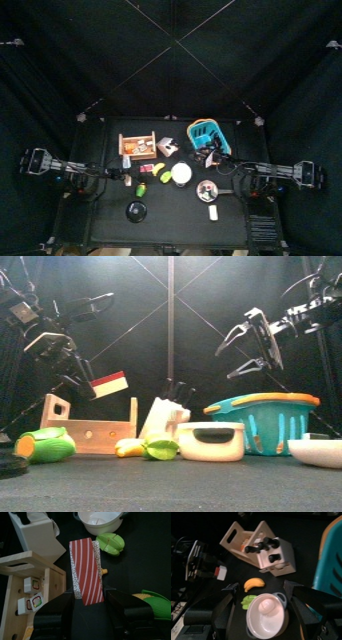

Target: Grab salmon sushi

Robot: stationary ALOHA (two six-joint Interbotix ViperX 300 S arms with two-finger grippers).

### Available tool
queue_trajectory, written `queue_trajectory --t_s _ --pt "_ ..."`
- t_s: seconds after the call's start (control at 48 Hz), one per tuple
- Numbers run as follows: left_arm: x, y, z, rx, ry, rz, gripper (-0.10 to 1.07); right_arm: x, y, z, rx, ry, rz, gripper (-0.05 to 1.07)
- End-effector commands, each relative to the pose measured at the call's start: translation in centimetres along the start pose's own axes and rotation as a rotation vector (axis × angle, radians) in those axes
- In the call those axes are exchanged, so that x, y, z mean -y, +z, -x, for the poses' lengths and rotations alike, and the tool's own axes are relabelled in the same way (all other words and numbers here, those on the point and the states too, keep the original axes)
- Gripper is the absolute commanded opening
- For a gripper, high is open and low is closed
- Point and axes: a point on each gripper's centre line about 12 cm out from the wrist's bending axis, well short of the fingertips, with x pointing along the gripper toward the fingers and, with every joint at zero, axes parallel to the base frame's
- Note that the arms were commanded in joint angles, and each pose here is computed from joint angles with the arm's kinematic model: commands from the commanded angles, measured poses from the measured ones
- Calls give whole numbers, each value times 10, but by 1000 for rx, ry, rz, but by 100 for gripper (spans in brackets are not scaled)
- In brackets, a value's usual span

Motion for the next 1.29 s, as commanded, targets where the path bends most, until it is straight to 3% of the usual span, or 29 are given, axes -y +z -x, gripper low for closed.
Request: queue_trajectory --t_s 0.0,0.312,0.562,0.812,1.021,1.271 --pt "0 8 1 26 -12 18 70 -19 4 0 9 56 7 101" --pt "16 19 3 96 -145 33 70 -40 -21 -8 -75 109 42 101" --pt "32 27 8 169 -290 43 70 -64 -46 -28 -132 151 97 101" --pt "42 37 13 229 -390 84 70 -94 -63 -53 -162 202 166 101" --pt "47 39 13 240 -443 168 70 -112 -65 -69 -152 256 275 101" --pt "48 40 12 242 -469 314 70 -119 -69 -85 -143 291 399 101"
